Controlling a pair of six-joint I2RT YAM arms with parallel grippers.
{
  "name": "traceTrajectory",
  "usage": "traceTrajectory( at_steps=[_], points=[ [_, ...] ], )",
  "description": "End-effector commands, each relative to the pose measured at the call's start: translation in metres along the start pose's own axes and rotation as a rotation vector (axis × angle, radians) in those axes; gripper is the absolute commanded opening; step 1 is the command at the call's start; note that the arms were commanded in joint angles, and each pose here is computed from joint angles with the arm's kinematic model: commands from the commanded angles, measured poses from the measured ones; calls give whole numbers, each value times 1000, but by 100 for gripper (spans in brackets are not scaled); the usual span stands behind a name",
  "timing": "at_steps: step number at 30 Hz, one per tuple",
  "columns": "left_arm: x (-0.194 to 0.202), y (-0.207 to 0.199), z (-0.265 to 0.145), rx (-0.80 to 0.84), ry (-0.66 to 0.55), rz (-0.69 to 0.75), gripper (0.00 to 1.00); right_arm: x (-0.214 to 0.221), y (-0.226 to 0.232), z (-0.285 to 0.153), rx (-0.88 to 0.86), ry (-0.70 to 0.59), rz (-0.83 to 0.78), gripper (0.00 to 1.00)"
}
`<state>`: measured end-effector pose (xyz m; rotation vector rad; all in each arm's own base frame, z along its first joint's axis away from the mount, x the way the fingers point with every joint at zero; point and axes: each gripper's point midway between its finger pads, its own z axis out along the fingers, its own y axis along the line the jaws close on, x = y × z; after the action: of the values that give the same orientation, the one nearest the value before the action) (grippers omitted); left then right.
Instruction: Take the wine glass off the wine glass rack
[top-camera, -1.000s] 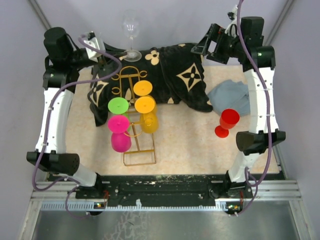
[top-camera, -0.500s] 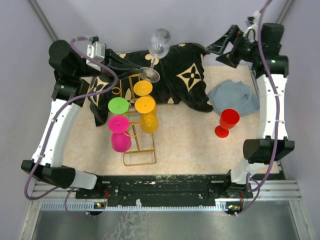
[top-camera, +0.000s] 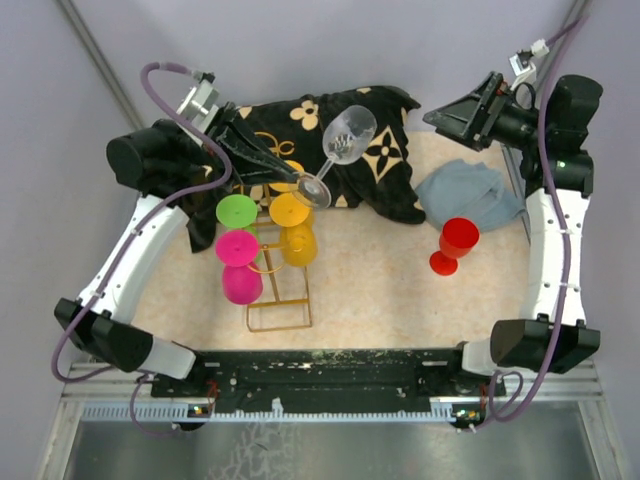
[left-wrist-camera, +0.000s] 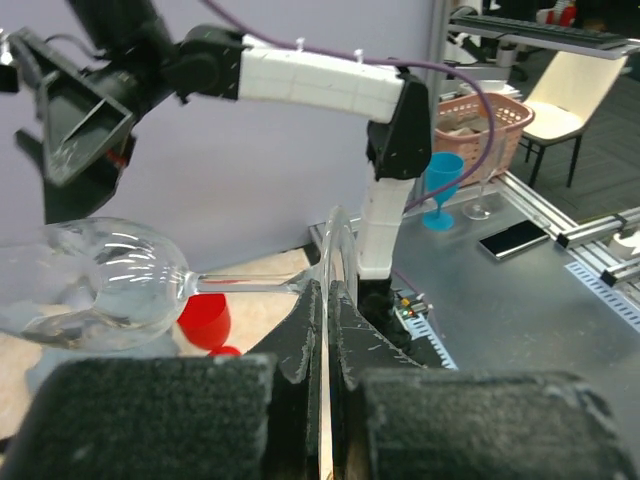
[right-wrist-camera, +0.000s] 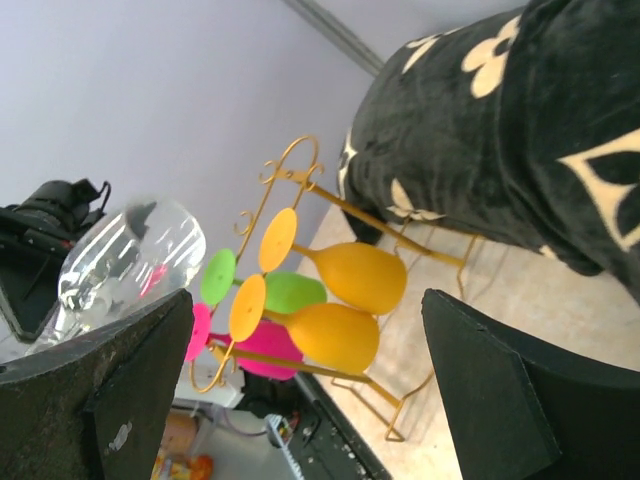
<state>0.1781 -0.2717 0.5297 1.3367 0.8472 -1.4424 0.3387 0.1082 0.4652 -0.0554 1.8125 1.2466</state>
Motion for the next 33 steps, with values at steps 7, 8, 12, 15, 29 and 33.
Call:
traceTrajectory(
  at_steps=[7,8,12,15,29,33],
  points=[
    [-23,-29,34,119,-116,133,0,14,63,-19,-271,30,-167,96],
    [-18,-27,34,125,-97,149,0,15,62,-19,-268,31,-164,96],
    [1,-11,33,142,-5,188,0,16,61,-19,-261,31,-160,96],
    [5,2,33,138,31,206,0,16,58,-19,-247,27,-157,96],
    [38,66,16,-82,226,602,0,15,40,-19,-137,4,-138,96],
    [61,63,8,-95,313,766,0,16,31,-18,-90,11,-120,96]
  ],
)
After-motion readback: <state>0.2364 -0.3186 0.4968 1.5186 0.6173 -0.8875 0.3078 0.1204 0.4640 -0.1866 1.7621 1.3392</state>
